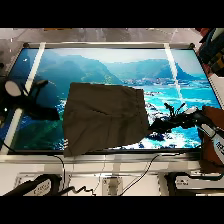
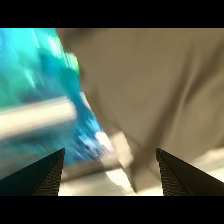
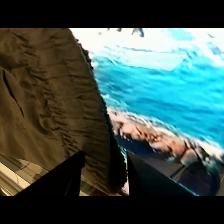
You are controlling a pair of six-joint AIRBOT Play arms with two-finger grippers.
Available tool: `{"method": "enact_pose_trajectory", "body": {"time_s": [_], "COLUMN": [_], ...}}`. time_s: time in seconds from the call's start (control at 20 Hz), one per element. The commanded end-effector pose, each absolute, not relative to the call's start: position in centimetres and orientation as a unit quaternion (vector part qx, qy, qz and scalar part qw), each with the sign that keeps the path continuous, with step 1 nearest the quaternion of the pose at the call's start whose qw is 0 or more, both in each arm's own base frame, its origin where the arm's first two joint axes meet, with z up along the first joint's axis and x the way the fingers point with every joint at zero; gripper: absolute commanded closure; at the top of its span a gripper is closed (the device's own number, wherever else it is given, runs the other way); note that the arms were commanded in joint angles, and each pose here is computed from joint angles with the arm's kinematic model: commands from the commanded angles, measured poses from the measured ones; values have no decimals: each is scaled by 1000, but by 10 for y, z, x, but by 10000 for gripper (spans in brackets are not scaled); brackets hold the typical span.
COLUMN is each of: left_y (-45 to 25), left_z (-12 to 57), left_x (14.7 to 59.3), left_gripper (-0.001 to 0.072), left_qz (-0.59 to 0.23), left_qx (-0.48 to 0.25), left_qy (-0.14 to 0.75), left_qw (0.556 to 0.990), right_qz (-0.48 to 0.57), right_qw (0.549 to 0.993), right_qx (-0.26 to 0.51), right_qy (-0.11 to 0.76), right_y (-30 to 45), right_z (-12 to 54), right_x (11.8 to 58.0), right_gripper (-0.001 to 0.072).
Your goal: Fold the clothes and pants, and hang the long-sleeved shirts on hangers.
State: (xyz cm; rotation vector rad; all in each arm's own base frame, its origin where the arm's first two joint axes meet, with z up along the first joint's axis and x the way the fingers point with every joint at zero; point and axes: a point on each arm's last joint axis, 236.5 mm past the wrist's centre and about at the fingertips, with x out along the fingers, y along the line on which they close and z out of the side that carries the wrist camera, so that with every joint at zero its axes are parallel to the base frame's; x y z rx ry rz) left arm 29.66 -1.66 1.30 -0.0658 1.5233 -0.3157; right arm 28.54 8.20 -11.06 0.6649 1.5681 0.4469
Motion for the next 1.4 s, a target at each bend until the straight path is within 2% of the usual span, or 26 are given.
{"method": "enact_pose_trajectory", "body": {"time_s": [0.0, 0.05, 0.1, 0.4, 0.75, 0.8, 0.85, 0.9, 0.95, 1.05, 1.2, 1.35], "left_y": [-20, -19, -20, -36, -45, -45, -46, -45, -43, -42, -40, -45], "left_z": [-24, -36, -45, -89, -122, -123, -124, -125, -127, -127, -112, -57], "left_x": [235, 221, 208, 159, 145, 146, 146, 147, 152, 166, 197, 254], "left_gripper": [104, 104, 104, 104, 140, 206, 316, 460, 557, 682, 696, 696], "left_qz": [-146, -140, -142, -170, -144, -144, -148, -147, -141, -135, -143, -190], "left_qx": [-154, -172, -185, -193, -213, -215, -214, -212, -212, -217, -220, -222], "left_qy": [747, 759, 765, 758, 751, 750, 750, 748, 742, 726, 694, 622], "left_qw": [630, 613, 600, 600, 608, 609, 608, 611, 620, 639, 670, 726], "right_qz": [211, 216, 221, 227, 237, 237, 237, 236, 236, 239, 257, 262], "right_qw": [631, 633, 637, 648, 654, 655, 655, 655, 655, 660, 690, 736], "right_qx": [289, 286, 283, 273, 298, 298, 298, 298, 298, 294, 266, 237], "right_qy": [689, 686, 682, 674, 654, 653, 653, 652, 652, 649, 623, 578], "right_y": [89, 90, 90, 89, 98, 98, 98, 98, 98, 97, 96, 93], "right_z": [-110, -109, -109, -109, -101, -101, -101, -101, -101, -99, -81, -44], "right_x": [283, 283, 284, 288, 299, 299, 300, 300, 300, 301, 307, 317], "right_gripper": [437, 590, 689, 690, 690, 690, 690, 690, 690, 690, 691, 690]}}
